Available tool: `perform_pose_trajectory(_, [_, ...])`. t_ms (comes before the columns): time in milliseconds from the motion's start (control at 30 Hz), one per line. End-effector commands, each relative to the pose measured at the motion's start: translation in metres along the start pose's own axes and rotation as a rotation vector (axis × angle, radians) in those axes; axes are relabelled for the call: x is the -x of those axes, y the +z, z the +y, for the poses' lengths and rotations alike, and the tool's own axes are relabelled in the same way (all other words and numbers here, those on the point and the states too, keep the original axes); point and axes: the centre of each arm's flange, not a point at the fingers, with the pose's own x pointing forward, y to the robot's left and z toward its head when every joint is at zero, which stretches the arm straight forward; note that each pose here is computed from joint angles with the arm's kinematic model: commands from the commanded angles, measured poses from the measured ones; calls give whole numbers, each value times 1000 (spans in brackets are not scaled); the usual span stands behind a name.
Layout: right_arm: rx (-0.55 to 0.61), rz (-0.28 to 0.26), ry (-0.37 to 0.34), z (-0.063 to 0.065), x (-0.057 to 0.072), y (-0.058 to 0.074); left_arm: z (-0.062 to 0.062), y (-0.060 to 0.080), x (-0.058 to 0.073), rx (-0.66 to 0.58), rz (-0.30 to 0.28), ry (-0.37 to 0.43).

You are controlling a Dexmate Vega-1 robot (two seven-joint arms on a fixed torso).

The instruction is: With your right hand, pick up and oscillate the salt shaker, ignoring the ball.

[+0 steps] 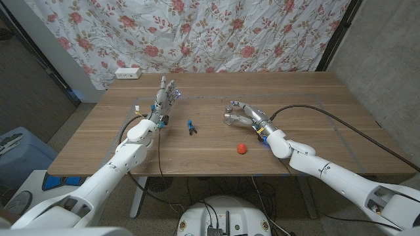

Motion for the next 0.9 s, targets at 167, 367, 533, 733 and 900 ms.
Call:
perform_pose_trajectory(167, [-199, 13, -2, -18, -3, -3, 0, 0, 0, 0, 0, 0])
perform_pose_trajectory(367, [-247, 37, -23, -22, -4, -1, 0, 0, 0, 0, 0, 0])
perform_pose_trajectory(533, [-297, 59, -52, -24, -4, -2, 0, 0, 0, 0, 0, 0])
perform_pose_trajectory(733, [-360, 77, -59, -27, -4, -8, 0, 0, 0, 0, 0, 0])
perform_pose_trajectory(900, [-427, 105, -73, -32, -2, -13, 0, 0, 0, 0, 0, 0])
